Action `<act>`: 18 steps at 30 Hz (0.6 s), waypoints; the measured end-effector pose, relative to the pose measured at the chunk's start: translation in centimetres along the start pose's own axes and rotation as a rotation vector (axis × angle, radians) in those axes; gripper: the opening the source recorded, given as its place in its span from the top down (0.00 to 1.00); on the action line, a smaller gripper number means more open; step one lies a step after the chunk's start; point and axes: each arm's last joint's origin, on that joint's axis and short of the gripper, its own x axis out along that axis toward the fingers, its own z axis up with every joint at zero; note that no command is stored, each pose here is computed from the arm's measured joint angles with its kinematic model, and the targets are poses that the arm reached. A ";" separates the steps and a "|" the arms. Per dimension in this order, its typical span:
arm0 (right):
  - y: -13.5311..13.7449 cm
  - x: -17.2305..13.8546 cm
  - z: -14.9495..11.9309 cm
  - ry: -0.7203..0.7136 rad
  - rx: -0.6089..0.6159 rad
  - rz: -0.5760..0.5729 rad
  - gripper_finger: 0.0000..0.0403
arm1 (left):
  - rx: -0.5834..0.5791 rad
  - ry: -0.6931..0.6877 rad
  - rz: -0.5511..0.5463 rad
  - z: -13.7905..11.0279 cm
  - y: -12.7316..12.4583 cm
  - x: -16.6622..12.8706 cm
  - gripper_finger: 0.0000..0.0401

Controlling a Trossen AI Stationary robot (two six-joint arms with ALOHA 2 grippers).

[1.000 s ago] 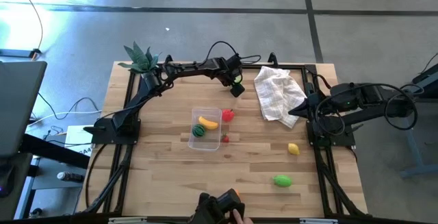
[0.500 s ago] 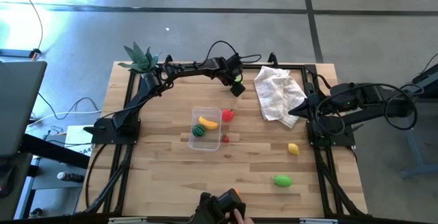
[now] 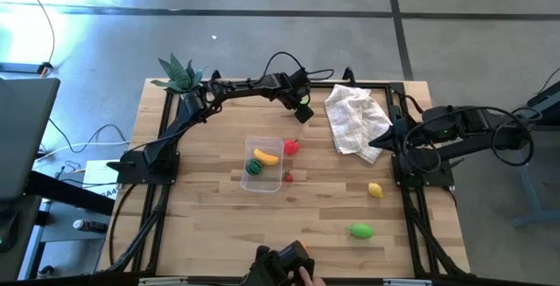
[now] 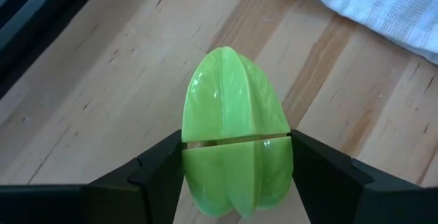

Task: Pick and placing Produce into tupperware
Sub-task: Put the starfruit into the bin

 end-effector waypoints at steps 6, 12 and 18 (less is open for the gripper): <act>0.0 0.0 0.0 0.000 0.000 0.000 1.00 | 0.000 -0.001 0.000 0.0 0.0 0.0 0.43; 0.0 0.0 0.0 0.000 0.000 0.000 1.00 | 0.002 -0.002 0.000 0.0 0.0 0.0 0.43; 0.0 0.0 0.0 0.000 0.000 0.000 1.00 | 0.002 -0.004 0.002 0.0 0.0 0.0 0.44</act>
